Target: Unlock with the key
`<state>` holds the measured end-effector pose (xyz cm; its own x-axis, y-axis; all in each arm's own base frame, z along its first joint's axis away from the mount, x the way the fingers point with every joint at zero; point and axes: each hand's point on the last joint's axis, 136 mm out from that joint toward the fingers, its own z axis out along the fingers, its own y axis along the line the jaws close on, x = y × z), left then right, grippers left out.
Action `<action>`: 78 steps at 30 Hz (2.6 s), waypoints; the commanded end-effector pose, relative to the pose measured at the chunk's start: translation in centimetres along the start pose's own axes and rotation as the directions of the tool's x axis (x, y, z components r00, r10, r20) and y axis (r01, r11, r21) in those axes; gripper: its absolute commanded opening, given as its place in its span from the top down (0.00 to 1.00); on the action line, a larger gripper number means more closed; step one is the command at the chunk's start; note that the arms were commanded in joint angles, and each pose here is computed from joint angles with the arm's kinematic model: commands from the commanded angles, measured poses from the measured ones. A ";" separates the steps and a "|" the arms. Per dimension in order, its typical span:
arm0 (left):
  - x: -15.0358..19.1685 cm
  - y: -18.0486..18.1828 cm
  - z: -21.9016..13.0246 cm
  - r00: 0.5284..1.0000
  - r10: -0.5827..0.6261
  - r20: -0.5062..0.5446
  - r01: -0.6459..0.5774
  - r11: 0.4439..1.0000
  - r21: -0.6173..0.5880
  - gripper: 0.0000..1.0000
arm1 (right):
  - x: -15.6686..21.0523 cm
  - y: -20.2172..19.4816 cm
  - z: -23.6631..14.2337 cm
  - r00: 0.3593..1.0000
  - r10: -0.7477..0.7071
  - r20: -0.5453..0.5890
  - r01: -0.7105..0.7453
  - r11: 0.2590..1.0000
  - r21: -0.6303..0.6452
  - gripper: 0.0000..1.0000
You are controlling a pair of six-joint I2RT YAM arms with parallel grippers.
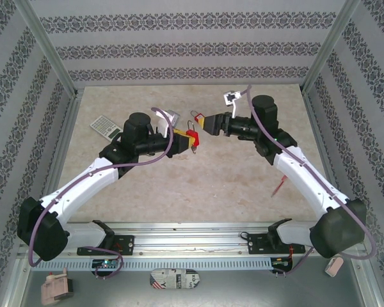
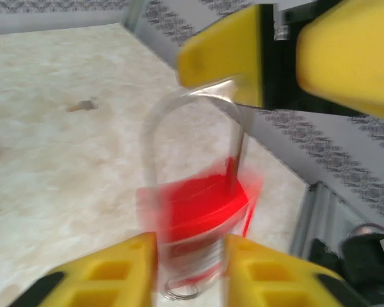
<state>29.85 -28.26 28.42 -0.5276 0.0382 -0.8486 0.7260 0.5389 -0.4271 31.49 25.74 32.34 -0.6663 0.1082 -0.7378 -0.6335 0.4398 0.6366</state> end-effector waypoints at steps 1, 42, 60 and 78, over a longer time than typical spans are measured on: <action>-0.3 -0.2 0.4 0.999 0.048 -0.011 -0.049 0.999 -0.023 1.00 | 0.9 -0.3 0.9 0.998 -0.032 -0.048 0.035 0.998 0.056 0.33; 8.4 1.9 5.3 0.970 0.164 -0.177 -0.187 0.975 -0.123 0.18 | 20.8 -22.1 -8.3 0.677 0.725 0.128 -0.489 0.312 0.815 0.17; 14.0 -1.8 12.7 0.952 0.186 -0.243 -0.173 0.982 0.073 0.36 | 21.4 -25.0 -8.3 0.655 0.741 0.148 -0.445 0.220 0.868 0.23; 15.5 -2.7 16.2 0.950 0.016 -0.311 -0.002 0.999 0.045 0.45 | 21.4 -27.0 -8.2 0.672 0.733 0.107 -0.371 0.207 0.905 0.52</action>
<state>27.09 -41.88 10.31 -0.5805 0.3583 -0.7312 0.7808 0.4996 -0.3751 31.25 9.15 1.65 -0.8596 0.5083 -0.0516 0.4844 0.8430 0.2337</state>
